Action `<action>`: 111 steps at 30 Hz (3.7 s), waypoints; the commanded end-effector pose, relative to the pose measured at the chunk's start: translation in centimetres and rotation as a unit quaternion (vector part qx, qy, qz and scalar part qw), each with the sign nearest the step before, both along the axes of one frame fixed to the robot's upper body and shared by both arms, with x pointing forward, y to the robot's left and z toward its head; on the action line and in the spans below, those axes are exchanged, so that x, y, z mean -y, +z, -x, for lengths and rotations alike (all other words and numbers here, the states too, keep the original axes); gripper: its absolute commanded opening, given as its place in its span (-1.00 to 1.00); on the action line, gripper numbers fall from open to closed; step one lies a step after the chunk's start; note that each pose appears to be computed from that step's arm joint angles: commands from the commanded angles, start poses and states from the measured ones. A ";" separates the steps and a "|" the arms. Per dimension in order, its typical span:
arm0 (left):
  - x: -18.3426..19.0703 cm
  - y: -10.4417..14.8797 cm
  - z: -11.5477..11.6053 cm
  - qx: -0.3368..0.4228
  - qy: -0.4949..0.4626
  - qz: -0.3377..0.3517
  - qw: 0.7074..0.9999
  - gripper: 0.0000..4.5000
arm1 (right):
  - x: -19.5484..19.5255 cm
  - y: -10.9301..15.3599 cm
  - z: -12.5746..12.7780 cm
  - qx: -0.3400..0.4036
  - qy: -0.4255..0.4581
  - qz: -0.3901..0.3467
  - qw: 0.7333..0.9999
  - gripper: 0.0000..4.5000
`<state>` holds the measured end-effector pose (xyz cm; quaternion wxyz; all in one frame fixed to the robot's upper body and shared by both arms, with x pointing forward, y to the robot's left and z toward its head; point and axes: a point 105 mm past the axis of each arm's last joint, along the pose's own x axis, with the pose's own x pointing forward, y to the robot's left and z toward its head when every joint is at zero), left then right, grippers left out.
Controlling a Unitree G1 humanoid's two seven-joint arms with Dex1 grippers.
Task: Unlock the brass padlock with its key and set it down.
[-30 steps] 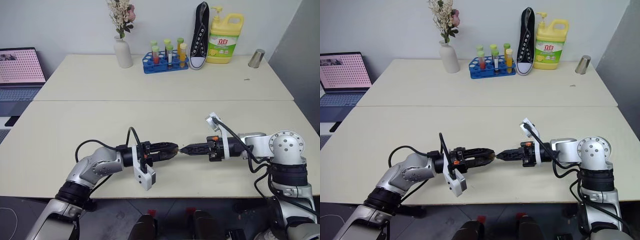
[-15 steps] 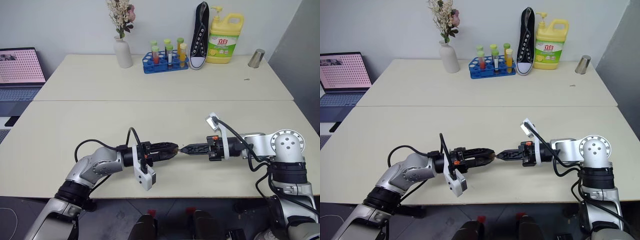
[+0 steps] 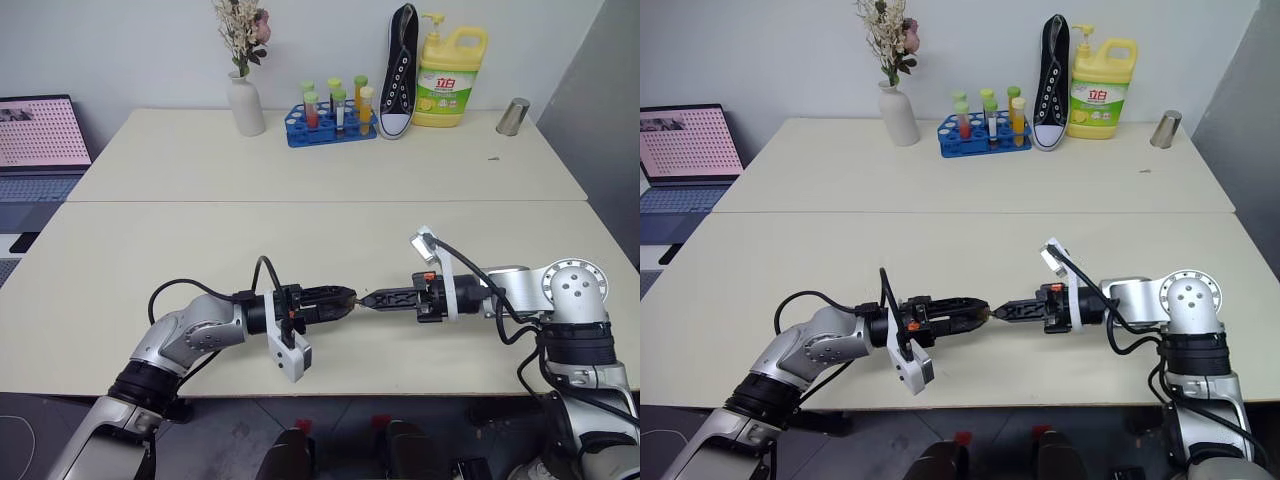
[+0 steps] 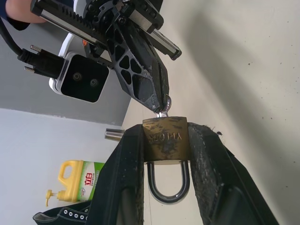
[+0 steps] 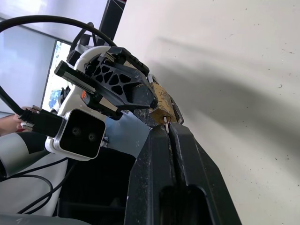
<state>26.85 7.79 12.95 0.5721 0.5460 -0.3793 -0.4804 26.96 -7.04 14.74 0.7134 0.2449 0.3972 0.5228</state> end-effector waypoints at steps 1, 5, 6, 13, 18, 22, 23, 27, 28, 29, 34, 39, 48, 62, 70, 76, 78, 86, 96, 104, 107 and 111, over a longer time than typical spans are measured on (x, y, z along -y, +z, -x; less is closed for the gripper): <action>0.1 0.2 -0.2 0.008 0.003 -0.004 1.000 -0.57 | -1.5 1.9 1.6 0.001 0.054 -0.054 0.997 -1.00; 0.1 0.1 -0.2 0.009 0.004 -0.005 1.000 -0.57 | -1.6 2.0 1.7 -0.008 0.048 -0.059 0.997 -1.00; 0.1 0.1 -0.2 0.009 0.005 -0.005 1.000 -0.57 | -1.6 2.0 1.8 -0.010 0.047 -0.059 0.997 -1.00; 0.1 0.1 -0.4 0.006 0.008 -0.001 1.000 -0.57 | -2.1 1.9 2.2 0.009 0.049 -0.043 0.998 -1.00; 0.1 0.3 -0.4 0.002 0.009 0.006 1.000 -0.57 | -1.8 1.4 2.4 0.039 0.056 -0.014 0.998 -0.62; 0.1 0.5 -0.3 0.000 0.009 0.013 1.000 -0.57 | -1.1 0.3 2.5 0.107 0.061 0.049 0.991 0.03; 0.2 0.5 -0.3 -0.001 0.009 0.015 1.000 -0.57 | -1.0 0.2 2.3 0.136 0.059 0.064 0.987 0.17; 0.2 0.6 -0.2 -0.009 0.012 0.025 1.000 -0.57 | 0.1 -0.5 1.4 0.252 0.069 0.114 0.959 0.81; 0.2 0.7 -0.2 -0.011 0.011 0.028 0.999 -0.57 | 0.5 -0.6 1.1 0.287 0.071 0.127 0.947 0.97; 0.2 0.8 -0.1 -0.011 0.010 0.030 0.999 -0.57 | 0.7 -0.4 0.7 0.330 0.066 0.138 0.932 1.00; 0.1 1.1 0.1 -0.013 0.007 0.038 0.999 -0.57 | -0.1 1.3 0.9 0.372 0.034 0.067 0.925 1.00; 0.3 1.3 0.2 -0.013 0.001 0.042 0.999 -0.57 | -1.2 1.1 0.7 0.338 0.007 0.029 0.941 1.00; 0.5 1.5 0.1 -0.012 -0.002 0.044 0.999 -0.57 | -2.1 0.7 -0.2 0.329 0.007 0.028 0.944 1.00; 0.3 1.5 0.0 -0.015 0.007 0.051 0.999 -0.57 | -2.2 0.8 -0.3 0.331 0.022 0.015 0.943 -0.94; 0.3 1.7 0.0 -0.038 0.011 0.068 0.997 -0.57 | -2.5 1.2 -0.4 0.339 0.031 0.009 0.940 -0.94; -0.4 2.2 0.2 -0.068 0.020 0.096 0.993 -0.12 | -2.5 1.3 -0.5 0.345 0.031 0.011 0.938 -0.94; -1.2 2.1 0.9 -0.091 0.024 0.098 0.991 0.16 | -2.2 1.3 -0.7 0.350 0.027 0.017 0.936 -0.94; -6.1 0.7 0.6 -0.243 0.140 0.141 0.950 0.44 | -1.1 1.7 -1.6 0.371 0.012 0.032 0.928 -0.94; -3.8 2.4 -3.2 -0.503 0.139 0.293 0.801 -0.71 | -2.0 2.1 -0.2 0.394 0.055 0.022 0.917 -0.94; -1.0 2.9 -2.7 -0.622 0.076 0.274 0.729 -1.00 | -2.1 2.1 0.1 0.398 0.061 0.022 0.915 -0.94; -1.1 2.0 -2.2 -0.627 0.085 0.250 0.733 -1.00 | -2.1 2.1 0.1 0.397 0.057 0.021 0.916 -0.94; -1.1 1.3 -1.7 -0.641 0.091 0.233 0.726 -1.00 | -2.0 2.1 0.2 0.397 0.054 0.021 0.916 -0.94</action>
